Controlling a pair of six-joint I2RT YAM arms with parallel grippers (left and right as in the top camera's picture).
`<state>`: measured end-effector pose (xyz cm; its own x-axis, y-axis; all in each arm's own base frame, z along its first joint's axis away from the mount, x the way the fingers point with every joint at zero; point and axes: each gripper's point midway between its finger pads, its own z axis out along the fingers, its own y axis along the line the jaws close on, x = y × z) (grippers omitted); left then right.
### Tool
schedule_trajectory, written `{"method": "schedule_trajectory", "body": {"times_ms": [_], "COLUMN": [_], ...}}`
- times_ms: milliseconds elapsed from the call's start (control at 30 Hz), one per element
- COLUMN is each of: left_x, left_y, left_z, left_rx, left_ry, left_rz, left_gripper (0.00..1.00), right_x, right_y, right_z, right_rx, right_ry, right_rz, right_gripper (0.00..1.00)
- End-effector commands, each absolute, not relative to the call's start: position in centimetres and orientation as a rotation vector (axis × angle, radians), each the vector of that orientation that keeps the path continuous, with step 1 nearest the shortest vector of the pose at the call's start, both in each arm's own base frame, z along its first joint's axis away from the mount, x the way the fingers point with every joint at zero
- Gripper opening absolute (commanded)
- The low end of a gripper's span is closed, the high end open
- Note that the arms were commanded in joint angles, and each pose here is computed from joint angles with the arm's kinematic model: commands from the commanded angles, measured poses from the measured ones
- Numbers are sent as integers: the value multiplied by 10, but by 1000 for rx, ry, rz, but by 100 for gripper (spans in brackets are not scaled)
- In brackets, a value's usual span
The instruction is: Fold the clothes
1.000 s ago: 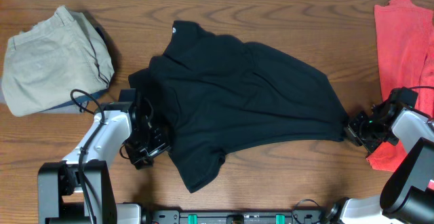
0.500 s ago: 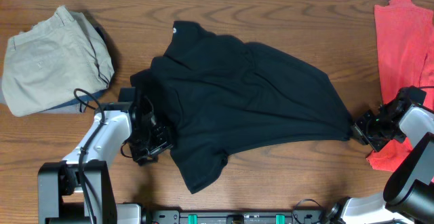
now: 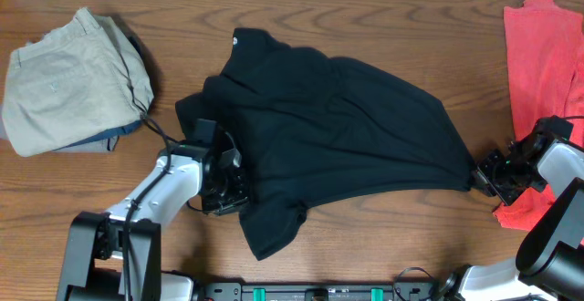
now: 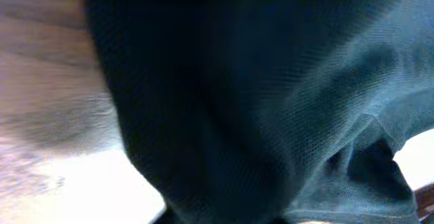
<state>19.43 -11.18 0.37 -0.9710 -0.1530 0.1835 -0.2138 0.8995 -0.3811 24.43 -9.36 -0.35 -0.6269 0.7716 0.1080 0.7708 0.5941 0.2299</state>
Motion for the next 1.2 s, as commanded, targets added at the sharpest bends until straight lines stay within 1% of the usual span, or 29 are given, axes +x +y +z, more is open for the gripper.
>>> {"method": "schedule_trajectory", "body": {"times_ms": [0,100,200,367,433,533,733,900,1033,1167], "left_x": [191,193,204,240,256,280,306,312,303,291], "left_y": [-111,-109,-99,-80,-80,-77,-67,-51,-35,-22], "left_z": [2,6,19,75,107,164,272,368,438,482], "left_rx": [263,277,271,204,149,149,178,215,261,324], "left_ry": [-2923,-2925,-2961,-3094,-3160,-3275,-3510,-3768,-3972,-4114], "left_rz": [591,587,533,422,445,495,598,690,739,751], "left_gripper": [6,6,6,6,6,6,6,6,6,6], "right_x": [246,249,256,280,286,294,302,304,299,290], "right_y": [-101,-101,-99,-97,-100,-104,-110,-110,-107,-102], "right_z": [-2,1,14,61,86,129,219,297,360,417], "right_rx": [1304,1243,1167,1040,1003,917,754,647,576,543], "right_ry": [2819,2835,2849,2801,2773,2727,2576,2401,2249,2101], "right_rz": [370,386,429,531,524,486,383,295,230,191], "right_gripper": [1,1,1,1,1,1,1,1,1,1]}}
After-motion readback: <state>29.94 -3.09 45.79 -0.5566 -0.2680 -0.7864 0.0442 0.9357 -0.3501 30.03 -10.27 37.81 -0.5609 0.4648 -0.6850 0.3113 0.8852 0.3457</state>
